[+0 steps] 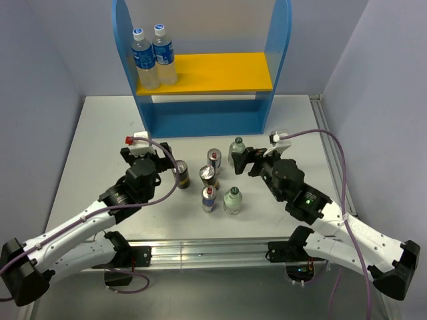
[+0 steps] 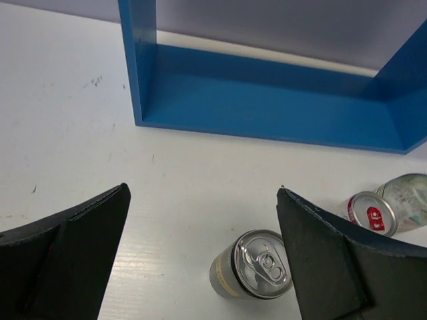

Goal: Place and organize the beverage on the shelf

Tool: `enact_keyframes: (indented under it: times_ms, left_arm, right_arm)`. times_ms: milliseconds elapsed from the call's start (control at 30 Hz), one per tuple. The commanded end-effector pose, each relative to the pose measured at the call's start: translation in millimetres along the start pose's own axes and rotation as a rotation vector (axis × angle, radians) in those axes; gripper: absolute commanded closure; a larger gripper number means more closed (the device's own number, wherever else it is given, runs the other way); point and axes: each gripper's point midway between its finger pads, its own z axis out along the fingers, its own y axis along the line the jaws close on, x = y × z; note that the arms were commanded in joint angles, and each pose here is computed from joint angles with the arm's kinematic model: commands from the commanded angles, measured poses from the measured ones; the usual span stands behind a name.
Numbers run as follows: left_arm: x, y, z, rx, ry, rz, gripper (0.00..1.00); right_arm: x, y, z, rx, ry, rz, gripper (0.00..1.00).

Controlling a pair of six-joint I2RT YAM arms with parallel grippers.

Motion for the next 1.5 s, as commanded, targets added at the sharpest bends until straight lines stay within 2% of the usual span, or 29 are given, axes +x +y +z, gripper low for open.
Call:
enact_keyframes:
  times_ms: [0,133,300,467,633,767,900,1033,1167,1467]
  left_arm:
    - [-2.0,-15.2,5.4,0.067,0.008,-0.047,0.02]
    - [-7.2,-7.9,4.5,0.075,-0.011,-0.079,0.01]
    - [-26.5,-18.1,-11.7,0.198,-0.064,-0.145,0.01]
    - [-37.0,-19.4,-12.5,0.201,-0.063,-0.181,0.01]
    - [-30.7,-18.5,-5.4,0.231,-0.04,-0.226,0.01]
    - [-22.3,-10.5,4.4,0.206,-0.023,-0.216,0.01]
    - [-19.9,-20.0,4.7,0.29,-0.01,-0.24,0.01]
    - [-16.8,-18.3,5.8,0.343,-0.01,-0.266,0.01]
    - [-10.9,-15.2,11.1,0.322,0.01,-0.262,0.01]
    - [-9.8,-15.4,13.1,0.326,0.013,-0.266,0.01]
  right_arm:
    - [-12.0,0.8,-4.1,0.002,-0.039,0.027,0.01]
    - [-4.0,-8.4,-12.2,0.005,-0.052,0.022,0.01]
    - [10.7,-22.3,-13.4,0.052,-0.035,0.008,0.0]
    - [53.4,-29.8,4.4,0.148,0.155,-0.042,0.0]
    - [88.6,-26.9,20.3,0.163,0.258,-0.034,0.0]
    - [91.2,-26.3,26.2,0.166,0.249,-0.038,0.0]
    - [87.7,-29.1,37.7,0.197,0.226,-0.051,0.0]
    - [102.0,-38.5,56.8,0.259,0.258,-0.062,0.0]
    - [112.2,-52.8,73.3,0.333,0.262,-0.057,0.0]
    - [120.5,-71.8,104.3,0.442,0.172,-0.027,0.0]
